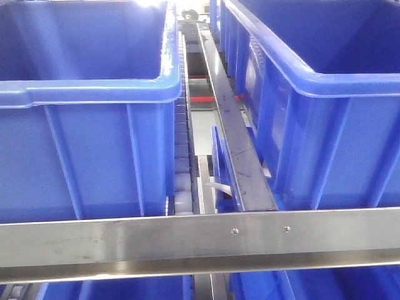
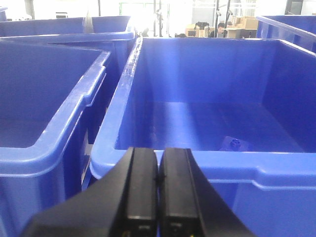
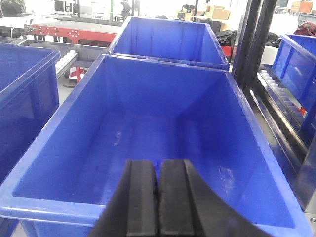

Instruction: Pick and sort blue part to right shelf

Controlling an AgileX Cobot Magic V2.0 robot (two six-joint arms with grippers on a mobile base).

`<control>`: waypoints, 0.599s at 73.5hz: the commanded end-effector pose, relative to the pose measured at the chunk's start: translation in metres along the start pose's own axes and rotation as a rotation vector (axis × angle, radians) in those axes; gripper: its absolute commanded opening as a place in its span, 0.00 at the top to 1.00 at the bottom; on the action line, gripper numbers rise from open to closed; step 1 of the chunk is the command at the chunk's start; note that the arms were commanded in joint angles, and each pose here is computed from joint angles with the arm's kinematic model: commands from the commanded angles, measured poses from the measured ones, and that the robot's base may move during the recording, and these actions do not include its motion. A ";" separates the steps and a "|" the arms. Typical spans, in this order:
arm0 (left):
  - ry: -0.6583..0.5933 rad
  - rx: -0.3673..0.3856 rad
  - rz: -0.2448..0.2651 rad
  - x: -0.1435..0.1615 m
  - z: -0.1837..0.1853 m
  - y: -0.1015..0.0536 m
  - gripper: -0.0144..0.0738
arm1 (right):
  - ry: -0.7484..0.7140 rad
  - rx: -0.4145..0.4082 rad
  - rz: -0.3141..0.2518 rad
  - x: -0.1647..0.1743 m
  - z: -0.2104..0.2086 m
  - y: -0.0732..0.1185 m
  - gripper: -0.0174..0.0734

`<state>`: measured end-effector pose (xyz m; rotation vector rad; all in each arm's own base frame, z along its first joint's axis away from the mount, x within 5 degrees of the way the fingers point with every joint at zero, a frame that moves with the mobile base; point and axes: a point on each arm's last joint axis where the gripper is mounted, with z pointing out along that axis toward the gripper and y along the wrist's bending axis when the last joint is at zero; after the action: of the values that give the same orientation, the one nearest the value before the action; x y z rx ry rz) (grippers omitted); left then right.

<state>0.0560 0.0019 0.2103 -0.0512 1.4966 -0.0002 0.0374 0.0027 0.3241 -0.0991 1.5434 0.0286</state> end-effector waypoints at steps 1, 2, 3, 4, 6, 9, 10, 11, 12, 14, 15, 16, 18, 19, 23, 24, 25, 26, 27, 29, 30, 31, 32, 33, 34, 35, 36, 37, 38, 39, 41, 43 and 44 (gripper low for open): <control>-0.087 -0.005 -0.019 -0.001 -0.001 0.001 0.69 | -0.113 0.005 -0.009 -0.017 -0.001 -0.001 0.71; -0.087 -0.005 -0.019 -0.001 -0.001 0.001 0.69 | -0.113 0.005 -0.009 -0.017 -0.001 -0.001 0.71; -0.087 -0.005 -0.019 -0.001 -0.001 0.001 0.69 | -0.113 0.005 -0.009 -0.017 -0.001 -0.001 0.71; -0.087 -0.005 -0.019 -0.001 -0.001 0.001 0.69 | -0.113 0.005 -0.009 -0.017 -0.001 -0.001 0.71; -0.087 -0.005 -0.019 -0.001 -0.001 0.001 0.69 | -0.113 0.005 -0.009 -0.017 -0.001 -0.001 0.71; -0.087 -0.005 -0.019 -0.001 -0.001 0.001 0.69 | -0.113 0.005 -0.009 -0.017 -0.001 -0.001 0.71; -0.087 -0.005 -0.019 -0.001 -0.001 0.001 0.69 | -0.113 0.005 -0.009 -0.017 -0.001 -0.001 0.71; -0.087 -0.005 -0.019 -0.001 -0.001 0.001 0.69 | -0.113 0.005 -0.009 -0.017 -0.001 -0.001 0.71; -0.087 -0.005 -0.019 -0.001 -0.001 0.001 0.69 | -0.113 0.005 -0.009 -0.017 -0.001 -0.001 0.71; -0.087 -0.005 -0.019 -0.001 -0.001 0.001 0.69 | -0.113 0.005 -0.009 -0.017 -0.001 -0.001 0.71; -0.087 -0.005 -0.019 -0.001 -0.001 0.001 0.69 | -0.113 0.005 -0.009 -0.017 -0.001 -0.001 0.71; -0.087 -0.005 -0.019 -0.001 -0.001 0.001 0.69 | -0.113 0.005 -0.009 -0.017 -0.001 -0.001 0.71; -0.087 -0.005 -0.019 -0.001 -0.001 0.001 0.69 | -0.113 0.005 -0.009 -0.017 -0.001 -0.001 0.71; -0.087 -0.005 -0.019 -0.001 -0.001 0.001 0.69 | -0.113 0.005 -0.009 -0.017 -0.001 -0.001 0.71; -0.087 -0.005 -0.019 -0.001 -0.001 0.001 0.69 | -0.113 0.008 -0.017 -0.017 -0.001 -0.001 0.71; -0.087 -0.005 -0.019 -0.001 -0.001 0.001 0.69 | -0.113 0.009 -0.020 -0.017 -0.001 -0.001 0.71; -0.087 -0.005 -0.019 -0.001 -0.001 0.001 0.69 | -0.113 0.010 -0.022 -0.017 -0.001 -0.001 0.71; -0.087 -0.005 -0.019 -0.001 -0.001 0.001 0.69 | -0.113 0.010 -0.022 -0.017 -0.001 -0.001 0.71; -0.087 -0.005 -0.019 -0.001 -0.001 0.001 0.69 | -0.113 0.010 -0.021 -0.017 -0.001 -0.001 0.71; -0.087 -0.005 -0.019 -0.001 -0.001 0.001 0.69 | -0.117 0.009 -0.021 -0.015 0.000 -0.001 0.71; -0.087 -0.005 -0.019 -0.001 -0.001 0.001 0.69 | -0.119 0.009 -0.021 -0.015 0.000 -0.001 0.71; -0.087 -0.005 -0.019 -0.001 -0.001 0.001 0.69 | -0.119 0.009 -0.021 -0.013 0.001 -0.001 0.71; -0.087 -0.005 -0.019 -0.001 -0.001 0.001 0.69 | -0.115 0.009 -0.021 -0.011 0.002 -0.001 0.71; -0.087 -0.005 -0.019 -0.001 -0.001 0.001 0.69 | -0.113 0.008 -0.022 -0.009 0.003 -0.001 0.71; -0.087 -0.005 -0.019 -0.001 -0.001 0.001 0.69 | -0.116 0.008 -0.022 -0.007 0.004 0.000 0.71; -0.087 -0.005 -0.019 -0.001 -0.001 0.001 0.69 | -0.116 0.008 -0.022 -0.004 0.005 0.000 0.71; -0.087 -0.005 -0.019 -0.001 -0.001 0.001 0.69 | -0.116 0.007 -0.019 -0.001 0.007 0.000 0.71; -0.087 -0.005 -0.019 -0.001 -0.001 0.001 0.69 | -0.109 0.006 -0.017 0.005 0.009 0.000 0.71; -0.087 -0.005 -0.019 -0.001 -0.001 0.001 0.69 | -0.109 0.004 -0.012 0.008 0.010 0.001 0.71; -0.087 -0.005 -0.019 -0.001 -0.001 0.001 0.69 | -0.109 0.003 -0.008 0.012 0.012 0.001 0.71; -0.087 -0.005 -0.019 -0.001 -0.001 0.001 0.69 | -0.117 0.001 -0.001 0.019 0.014 0.001 0.71; -0.087 -0.005 -0.019 -0.001 -0.001 0.001 0.69 | -0.116 -0.001 0.008 0.028 0.017 0.002 0.71; -0.087 -0.005 -0.019 -0.001 -0.001 0.001 0.69 | -0.115 -0.001 0.008 0.032 0.018 0.002 0.71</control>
<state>0.0560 0.0019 0.2103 -0.0512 1.4966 -0.0002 0.0529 0.0044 0.2891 -0.0987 1.5512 0.0351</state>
